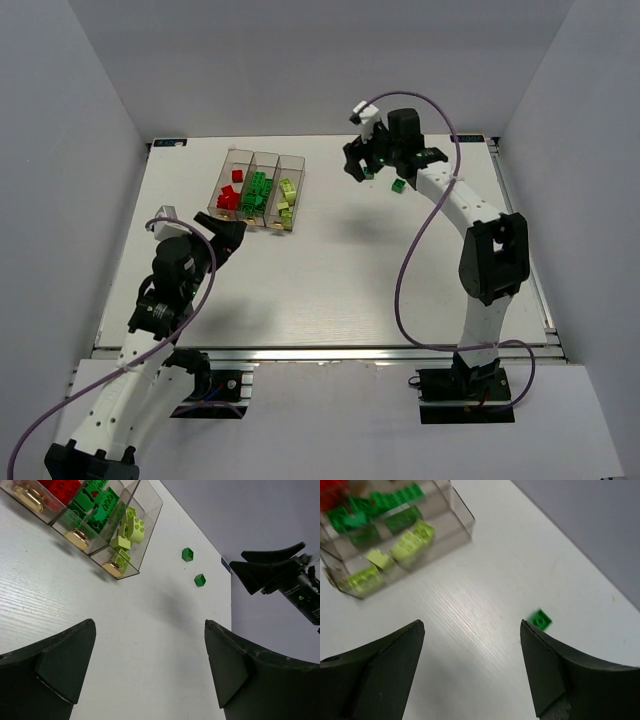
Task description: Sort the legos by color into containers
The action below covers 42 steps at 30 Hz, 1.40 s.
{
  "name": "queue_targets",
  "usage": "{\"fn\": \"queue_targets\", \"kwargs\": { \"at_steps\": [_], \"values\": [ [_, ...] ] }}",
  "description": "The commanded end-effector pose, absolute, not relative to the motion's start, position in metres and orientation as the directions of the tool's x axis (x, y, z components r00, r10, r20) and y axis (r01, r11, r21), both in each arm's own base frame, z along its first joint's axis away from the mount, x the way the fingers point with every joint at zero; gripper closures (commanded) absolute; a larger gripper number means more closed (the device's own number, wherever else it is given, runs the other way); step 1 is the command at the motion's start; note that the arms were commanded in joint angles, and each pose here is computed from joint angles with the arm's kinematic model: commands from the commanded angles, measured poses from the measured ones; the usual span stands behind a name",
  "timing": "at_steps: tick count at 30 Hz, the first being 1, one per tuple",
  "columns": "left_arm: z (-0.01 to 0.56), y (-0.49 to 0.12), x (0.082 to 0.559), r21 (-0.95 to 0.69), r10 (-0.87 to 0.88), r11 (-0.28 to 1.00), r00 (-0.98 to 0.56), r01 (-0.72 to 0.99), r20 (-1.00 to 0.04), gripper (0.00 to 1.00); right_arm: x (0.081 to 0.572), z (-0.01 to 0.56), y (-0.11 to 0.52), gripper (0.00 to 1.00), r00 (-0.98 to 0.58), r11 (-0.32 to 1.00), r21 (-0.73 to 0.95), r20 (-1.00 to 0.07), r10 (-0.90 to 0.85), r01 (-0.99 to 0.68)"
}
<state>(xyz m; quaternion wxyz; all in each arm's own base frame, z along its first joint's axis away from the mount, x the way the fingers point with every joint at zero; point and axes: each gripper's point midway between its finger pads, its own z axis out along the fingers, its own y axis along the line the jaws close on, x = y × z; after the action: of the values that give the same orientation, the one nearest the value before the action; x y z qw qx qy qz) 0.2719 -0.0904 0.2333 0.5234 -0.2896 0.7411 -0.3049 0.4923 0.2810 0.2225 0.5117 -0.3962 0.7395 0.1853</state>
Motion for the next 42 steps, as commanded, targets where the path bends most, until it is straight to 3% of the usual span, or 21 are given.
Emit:
{"fn": "queue_targets", "kwargs": {
  "at_steps": [1,8,18,42],
  "values": [
    [0.252,-0.100,0.280,-0.772,-0.749,0.635,-0.279,-0.039,-0.602,0.02,0.482,0.177,0.240,0.18,-0.305,0.628,-0.080,-0.822,-0.481,-0.774],
    [0.248,-0.106,0.288,-0.777,-0.749,0.628,-0.304,-0.043,-0.588,0.02,0.513,0.133,0.162,0.12,-0.483,0.743,-0.089,-0.708,-0.515,-0.663],
    [0.241,-0.102,0.283,-0.772,-0.752,0.631,-0.310,-0.078,-0.583,0.02,0.565,0.102,0.133,0.14,-0.532,0.777,-0.123,-0.663,-0.527,-0.617],
    [0.230,-0.104,0.286,-0.780,-0.765,0.615,-0.324,-0.111,-0.557,0.02,0.571,0.043,0.117,0.22,-0.560,0.740,-0.097,-0.589,-0.582,-0.666]
  ]
}}
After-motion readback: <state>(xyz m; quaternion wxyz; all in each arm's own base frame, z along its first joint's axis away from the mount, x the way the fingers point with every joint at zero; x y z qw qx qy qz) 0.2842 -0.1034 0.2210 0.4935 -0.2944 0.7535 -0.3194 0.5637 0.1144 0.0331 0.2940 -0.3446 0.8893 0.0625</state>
